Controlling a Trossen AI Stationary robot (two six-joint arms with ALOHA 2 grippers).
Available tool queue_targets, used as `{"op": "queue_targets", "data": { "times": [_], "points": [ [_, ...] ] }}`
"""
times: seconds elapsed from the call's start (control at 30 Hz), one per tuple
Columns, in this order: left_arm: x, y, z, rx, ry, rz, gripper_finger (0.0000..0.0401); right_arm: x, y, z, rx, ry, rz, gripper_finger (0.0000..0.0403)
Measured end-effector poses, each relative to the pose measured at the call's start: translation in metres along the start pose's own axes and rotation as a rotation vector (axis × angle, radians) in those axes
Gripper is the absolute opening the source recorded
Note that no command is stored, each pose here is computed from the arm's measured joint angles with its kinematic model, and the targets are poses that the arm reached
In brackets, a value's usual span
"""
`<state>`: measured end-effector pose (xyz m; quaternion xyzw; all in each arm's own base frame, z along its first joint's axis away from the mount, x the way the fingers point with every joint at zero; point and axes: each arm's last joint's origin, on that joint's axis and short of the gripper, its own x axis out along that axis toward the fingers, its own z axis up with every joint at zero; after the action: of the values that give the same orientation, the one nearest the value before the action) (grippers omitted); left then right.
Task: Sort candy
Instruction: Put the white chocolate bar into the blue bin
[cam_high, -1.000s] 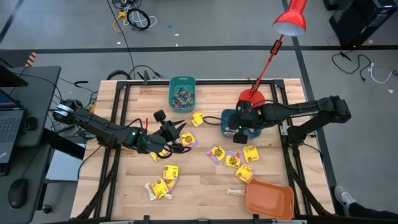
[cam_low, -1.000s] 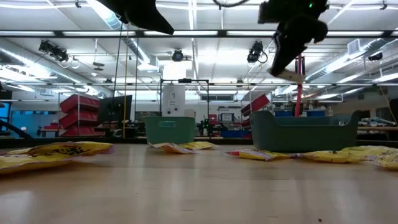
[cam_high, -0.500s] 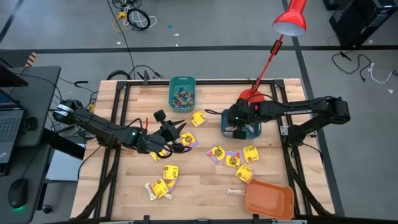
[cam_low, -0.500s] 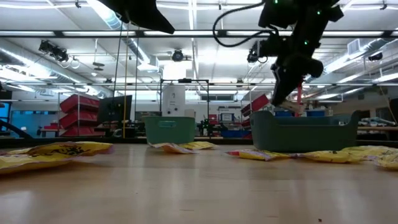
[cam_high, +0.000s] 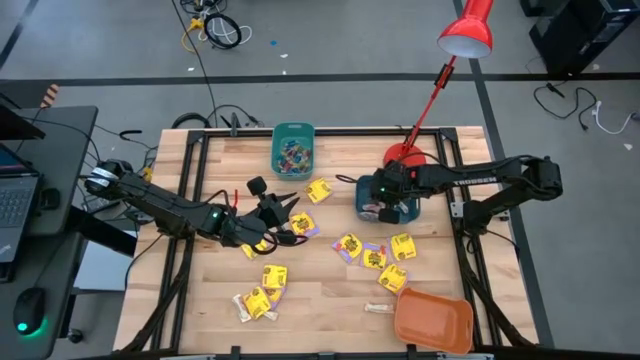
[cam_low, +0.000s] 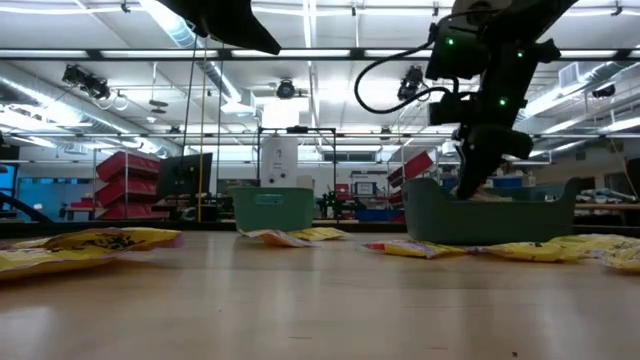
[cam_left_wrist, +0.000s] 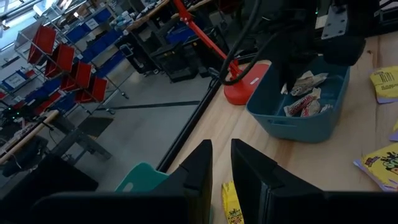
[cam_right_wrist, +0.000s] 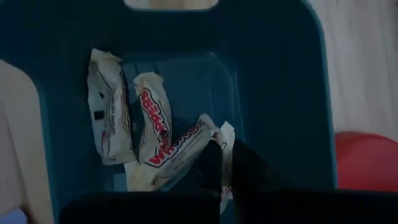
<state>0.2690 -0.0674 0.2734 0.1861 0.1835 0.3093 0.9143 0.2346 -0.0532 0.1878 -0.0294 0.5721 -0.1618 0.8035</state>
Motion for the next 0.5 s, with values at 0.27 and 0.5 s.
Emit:
{"op": "queue_targets", "data": {
  "times": [0.27, 0.5],
  "points": [
    [0.0000, 0.0000, -0.0001, 0.007, 0.000, 0.000, 0.0063, 0.0058, -0.0029, -0.0043, 0.029, 0.001, -0.006, 0.0011],
    [0.0000, -0.0002, -0.0001, 0.006, 0.000, -0.007, 0.0063, 0.0073, -0.0038, -0.0049, 0.071, -0.005, -0.008, 0.0028]
  ]
}}
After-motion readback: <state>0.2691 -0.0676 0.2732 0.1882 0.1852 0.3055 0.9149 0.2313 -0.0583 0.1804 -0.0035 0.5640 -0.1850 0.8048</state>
